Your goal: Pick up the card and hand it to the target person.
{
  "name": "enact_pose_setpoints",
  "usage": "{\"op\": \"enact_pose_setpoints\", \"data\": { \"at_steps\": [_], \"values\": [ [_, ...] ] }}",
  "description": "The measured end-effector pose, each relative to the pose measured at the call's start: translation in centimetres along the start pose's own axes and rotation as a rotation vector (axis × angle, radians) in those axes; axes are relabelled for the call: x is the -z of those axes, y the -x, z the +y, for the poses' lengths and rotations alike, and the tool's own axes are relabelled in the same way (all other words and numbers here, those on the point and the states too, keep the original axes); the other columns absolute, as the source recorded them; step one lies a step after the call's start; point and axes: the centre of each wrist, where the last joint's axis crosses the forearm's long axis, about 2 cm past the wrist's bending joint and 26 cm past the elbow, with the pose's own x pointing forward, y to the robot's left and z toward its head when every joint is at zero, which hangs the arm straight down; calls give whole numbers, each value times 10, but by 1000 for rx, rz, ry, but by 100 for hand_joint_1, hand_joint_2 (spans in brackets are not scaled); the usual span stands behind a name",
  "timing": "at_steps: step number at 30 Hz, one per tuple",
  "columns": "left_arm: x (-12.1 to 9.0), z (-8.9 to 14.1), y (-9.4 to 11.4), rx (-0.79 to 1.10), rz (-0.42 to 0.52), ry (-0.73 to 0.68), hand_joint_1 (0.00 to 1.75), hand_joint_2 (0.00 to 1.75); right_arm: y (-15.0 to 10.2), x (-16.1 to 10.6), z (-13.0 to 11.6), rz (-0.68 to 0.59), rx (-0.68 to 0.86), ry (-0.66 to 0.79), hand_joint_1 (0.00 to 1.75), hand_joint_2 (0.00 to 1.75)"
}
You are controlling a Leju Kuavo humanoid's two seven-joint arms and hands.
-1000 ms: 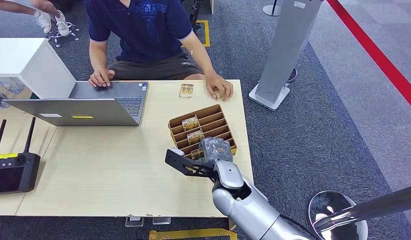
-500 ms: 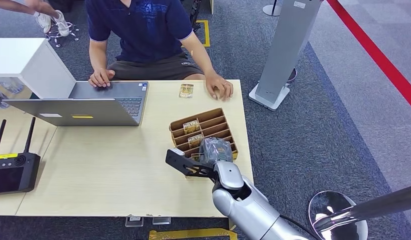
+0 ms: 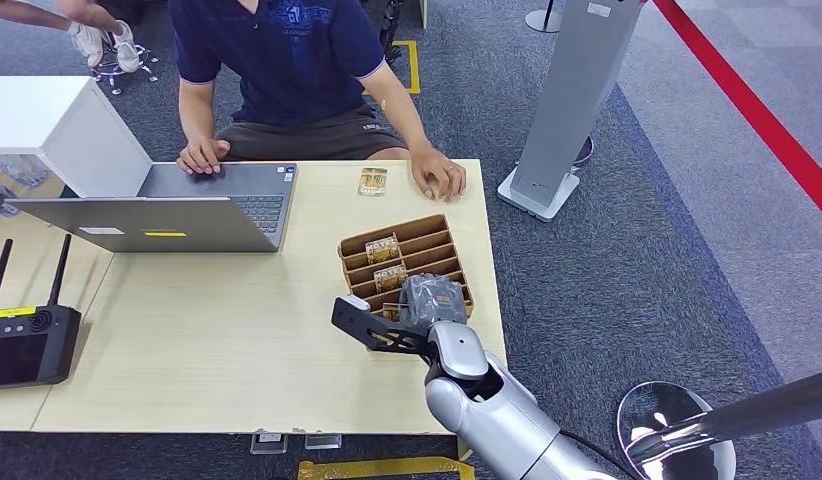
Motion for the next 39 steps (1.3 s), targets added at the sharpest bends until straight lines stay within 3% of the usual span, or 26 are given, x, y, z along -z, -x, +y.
{"op": "enact_pose_setpoints", "data": {
  "at_steps": [8,25,32,39],
  "values": [
    [0,0,1,-1,0,0,0,0,0,-2,-11,2,-18,57,175,175],
    [0,0,1,2,0,8,0,0,-9,-6,-108,-102,29,365,175,175],
    [0,-1,-6,20,4,17,0,0,-12,31,-139,-186,42,433,175,175],
    [0,-2,-13,40,3,19,0,0,-15,73,-143,-180,-2,422,175,175]
  ]
}}
